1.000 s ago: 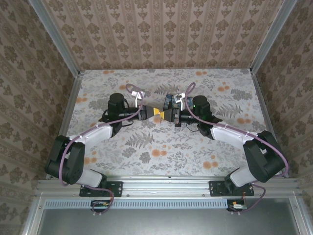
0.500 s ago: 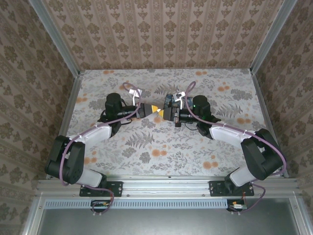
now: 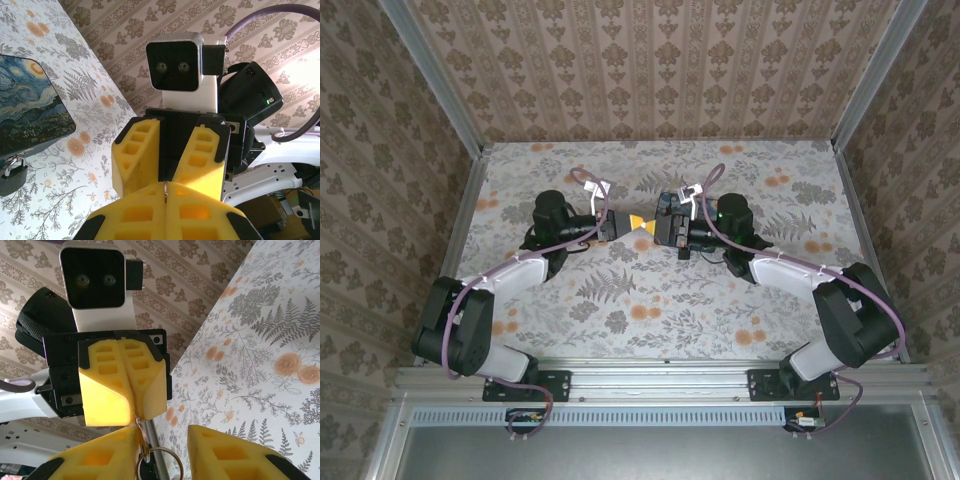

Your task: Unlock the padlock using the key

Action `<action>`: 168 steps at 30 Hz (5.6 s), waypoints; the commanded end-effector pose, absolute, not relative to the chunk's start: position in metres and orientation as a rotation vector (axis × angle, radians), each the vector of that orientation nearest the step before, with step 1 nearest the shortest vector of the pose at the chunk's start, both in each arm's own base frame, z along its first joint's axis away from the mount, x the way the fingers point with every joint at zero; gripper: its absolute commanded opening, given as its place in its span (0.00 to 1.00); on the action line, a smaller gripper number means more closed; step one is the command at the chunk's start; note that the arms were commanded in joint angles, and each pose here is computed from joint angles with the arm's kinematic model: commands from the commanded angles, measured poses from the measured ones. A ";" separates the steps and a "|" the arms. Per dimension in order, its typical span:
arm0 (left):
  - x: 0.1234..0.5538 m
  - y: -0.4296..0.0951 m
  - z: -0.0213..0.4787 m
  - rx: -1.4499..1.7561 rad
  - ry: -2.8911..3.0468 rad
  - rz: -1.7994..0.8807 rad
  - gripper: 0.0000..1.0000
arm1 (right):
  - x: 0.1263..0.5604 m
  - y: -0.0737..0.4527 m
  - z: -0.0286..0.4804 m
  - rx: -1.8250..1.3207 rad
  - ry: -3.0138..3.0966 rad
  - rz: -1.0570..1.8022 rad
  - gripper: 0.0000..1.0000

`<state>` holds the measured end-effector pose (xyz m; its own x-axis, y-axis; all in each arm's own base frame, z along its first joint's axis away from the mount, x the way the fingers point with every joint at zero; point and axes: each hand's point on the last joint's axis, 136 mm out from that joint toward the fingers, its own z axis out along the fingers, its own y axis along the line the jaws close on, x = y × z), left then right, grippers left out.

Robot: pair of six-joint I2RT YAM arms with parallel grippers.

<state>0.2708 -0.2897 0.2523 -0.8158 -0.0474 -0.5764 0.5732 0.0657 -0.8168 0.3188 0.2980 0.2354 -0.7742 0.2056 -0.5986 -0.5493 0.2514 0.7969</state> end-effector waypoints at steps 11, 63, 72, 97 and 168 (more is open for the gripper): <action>0.261 -0.292 0.263 0.602 1.852 -1.832 0.00 | 0.320 0.302 0.247 -0.334 1.866 1.615 0.28; 0.256 -0.287 0.252 0.638 1.927 -1.735 0.00 | 0.304 0.299 0.258 -0.433 1.881 1.600 0.39; 0.256 -0.284 0.255 0.623 1.922 -1.733 0.00 | 0.300 0.308 0.240 -0.444 1.940 1.612 0.35; 0.260 -0.281 0.256 0.595 1.904 -1.747 0.00 | 0.294 0.318 0.236 -0.464 1.934 1.650 0.22; 0.306 -0.402 0.026 0.363 2.533 -0.258 0.55 | 0.295 0.098 0.170 0.283 2.216 0.959 0.00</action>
<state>0.3035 -0.4041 0.0316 -0.7880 0.2193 -0.5753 0.3408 0.9336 -0.1110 0.2905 0.0992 0.1616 -0.7424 0.4496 -0.4968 -0.0567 0.6967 0.7152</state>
